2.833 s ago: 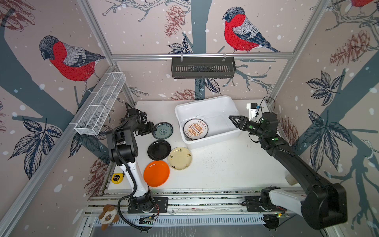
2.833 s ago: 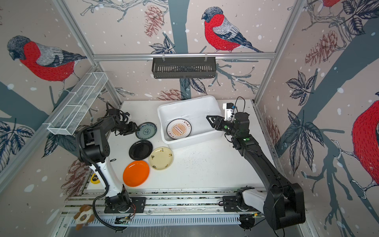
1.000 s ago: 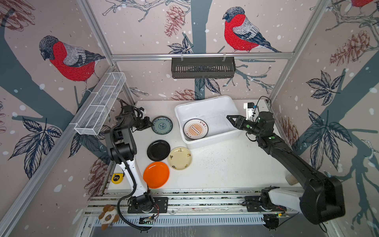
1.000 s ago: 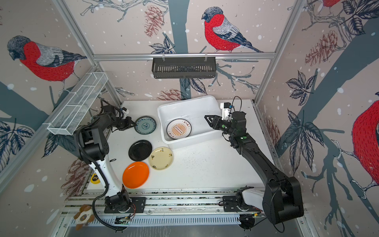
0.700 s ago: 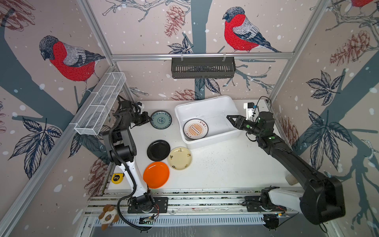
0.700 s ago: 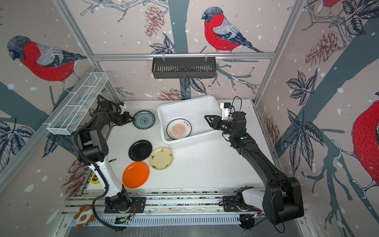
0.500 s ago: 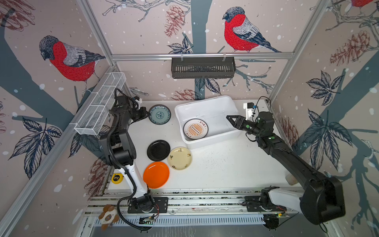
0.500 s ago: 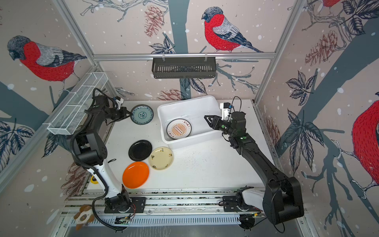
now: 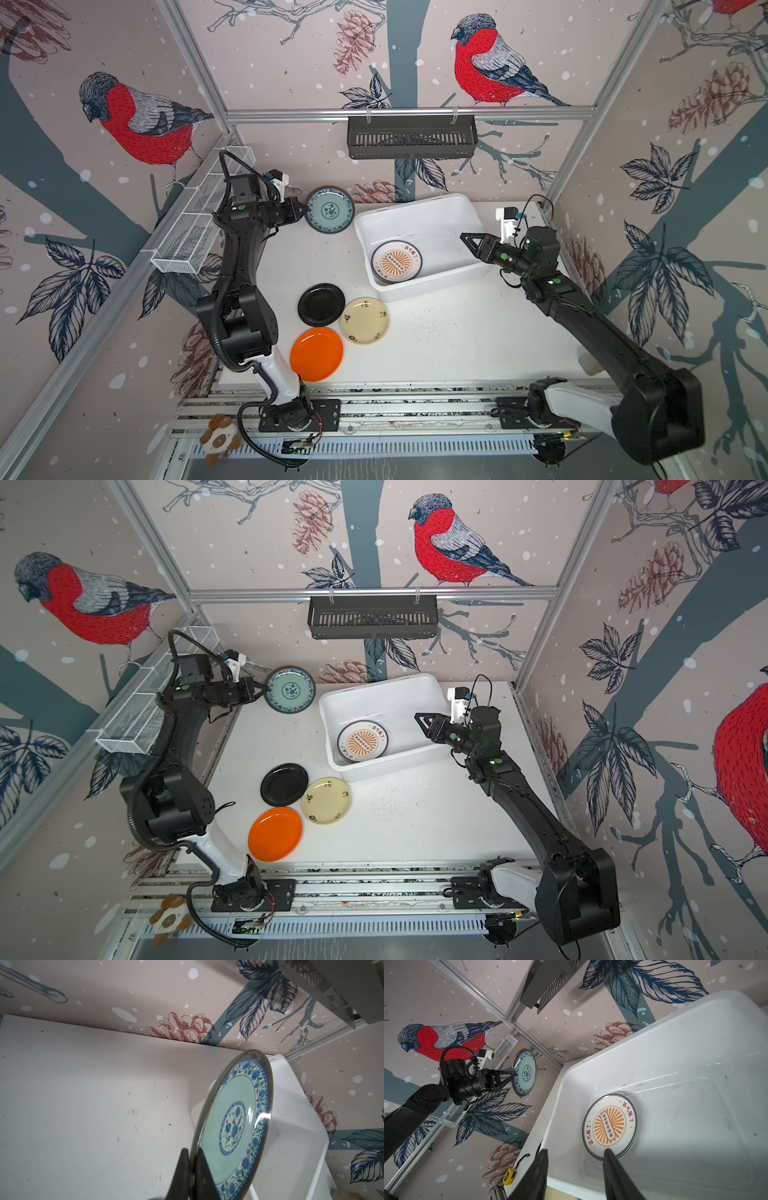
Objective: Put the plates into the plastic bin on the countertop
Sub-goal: 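Lift the blue floral plate and carry it over the bin with left gripper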
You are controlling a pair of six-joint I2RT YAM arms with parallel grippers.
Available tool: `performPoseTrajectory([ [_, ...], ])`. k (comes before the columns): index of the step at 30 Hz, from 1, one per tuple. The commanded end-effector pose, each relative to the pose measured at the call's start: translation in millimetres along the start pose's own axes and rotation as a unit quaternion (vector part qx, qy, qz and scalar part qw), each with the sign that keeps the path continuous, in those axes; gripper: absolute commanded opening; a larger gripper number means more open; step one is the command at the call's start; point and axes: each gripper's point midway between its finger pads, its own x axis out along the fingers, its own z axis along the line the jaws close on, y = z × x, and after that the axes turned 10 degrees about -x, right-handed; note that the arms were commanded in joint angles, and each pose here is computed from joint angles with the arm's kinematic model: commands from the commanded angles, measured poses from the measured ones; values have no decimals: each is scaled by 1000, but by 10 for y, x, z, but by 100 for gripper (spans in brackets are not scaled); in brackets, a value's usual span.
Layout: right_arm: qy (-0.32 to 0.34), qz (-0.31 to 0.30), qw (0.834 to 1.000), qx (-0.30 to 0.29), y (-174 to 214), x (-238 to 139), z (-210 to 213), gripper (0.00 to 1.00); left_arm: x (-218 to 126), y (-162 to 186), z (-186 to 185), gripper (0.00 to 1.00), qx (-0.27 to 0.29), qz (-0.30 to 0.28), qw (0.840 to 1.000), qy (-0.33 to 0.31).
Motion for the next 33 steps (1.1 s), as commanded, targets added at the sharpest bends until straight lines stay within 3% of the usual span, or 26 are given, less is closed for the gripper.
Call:
performPoseTrajectory([
  [1,20,-1,1000,-14,-38,-56,-24,46,-55,-101,-397,0,38,-21,998,40],
  [12,61,-11,998,-32,-268,-298,-77,47,172,19,-1300,0,133,-16,988,82],
  [20,99,-28,994,-48,-495,-470,-161,48,715,398,-1844,0,174,29,979,104],
  [26,114,-38,992,-26,-623,-568,-248,49,1186,616,-2011,0,171,77,976,108],
  [33,146,-40,988,19,-763,-768,-381,48,1669,806,-1957,0,177,104,974,99],
])
